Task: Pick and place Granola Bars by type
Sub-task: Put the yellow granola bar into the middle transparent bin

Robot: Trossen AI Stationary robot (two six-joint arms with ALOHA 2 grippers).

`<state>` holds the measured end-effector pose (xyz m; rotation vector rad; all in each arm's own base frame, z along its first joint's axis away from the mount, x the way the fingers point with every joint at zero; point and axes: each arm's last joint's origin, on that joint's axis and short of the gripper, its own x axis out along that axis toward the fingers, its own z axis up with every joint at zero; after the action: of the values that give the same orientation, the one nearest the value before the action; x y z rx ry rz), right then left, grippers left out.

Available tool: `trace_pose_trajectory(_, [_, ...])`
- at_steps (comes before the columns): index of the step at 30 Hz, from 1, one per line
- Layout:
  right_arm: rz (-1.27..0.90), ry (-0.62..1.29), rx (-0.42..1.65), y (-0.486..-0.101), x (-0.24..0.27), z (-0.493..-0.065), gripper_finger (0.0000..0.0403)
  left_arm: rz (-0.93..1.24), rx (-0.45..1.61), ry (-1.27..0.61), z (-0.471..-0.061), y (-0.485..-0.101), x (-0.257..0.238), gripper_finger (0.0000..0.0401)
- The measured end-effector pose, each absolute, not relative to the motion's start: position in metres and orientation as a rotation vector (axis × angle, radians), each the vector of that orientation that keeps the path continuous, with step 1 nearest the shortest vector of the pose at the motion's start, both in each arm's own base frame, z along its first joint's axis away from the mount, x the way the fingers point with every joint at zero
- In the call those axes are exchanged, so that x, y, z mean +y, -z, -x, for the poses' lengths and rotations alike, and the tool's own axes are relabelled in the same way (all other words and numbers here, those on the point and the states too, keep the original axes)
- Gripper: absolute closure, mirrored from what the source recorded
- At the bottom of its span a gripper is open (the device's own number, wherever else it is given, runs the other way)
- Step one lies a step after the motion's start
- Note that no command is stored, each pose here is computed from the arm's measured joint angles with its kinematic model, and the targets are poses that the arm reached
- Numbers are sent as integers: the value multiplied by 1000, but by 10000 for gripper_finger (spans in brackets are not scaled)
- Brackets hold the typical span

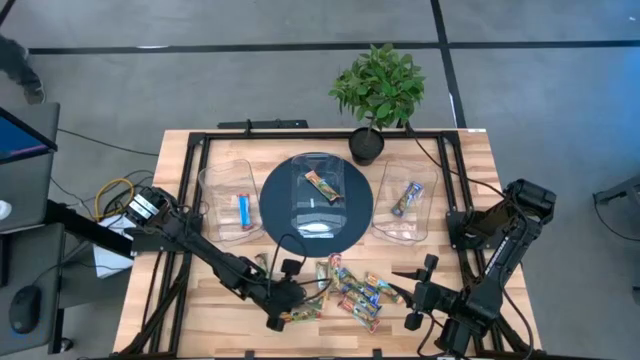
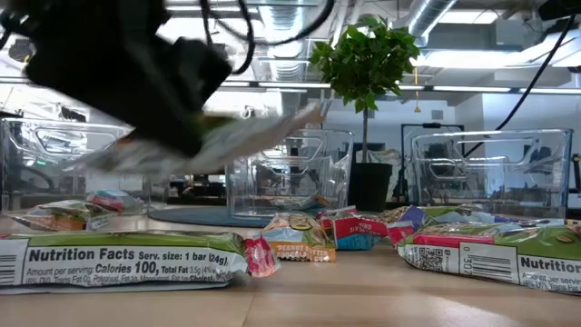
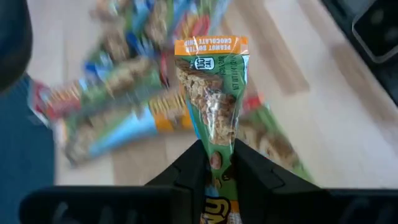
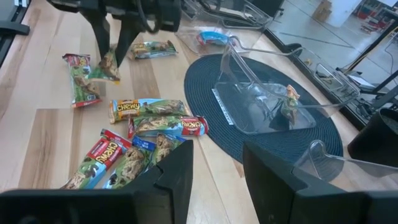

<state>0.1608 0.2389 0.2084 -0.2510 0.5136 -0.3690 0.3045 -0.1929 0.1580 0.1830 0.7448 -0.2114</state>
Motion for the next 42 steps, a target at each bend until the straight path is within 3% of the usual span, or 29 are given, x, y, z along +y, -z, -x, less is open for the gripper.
trace_pose_trajectory(4, [251,369,514,-208,239,-161,271,-278,663,156,-315,-175,-196,342])
trace_pose_trajectory(9, [250,369,514,-208,239,-161,271,-420,564,-94,-329,-194,-186,344])
trace_pose_trajectory(19, [251,369,514,-208,239,-161,271,-553,596,-418,-364,-206,-110,345])
trace_pose_trajectory(31, [248,369,516,-208,239,-161,271,-594,636,-481,-390,-231,-49,345])
trace_pose_trajectory(42, [238,367,512,-208,240,-161,272,-485,888,-505,-380,-213,15,345])
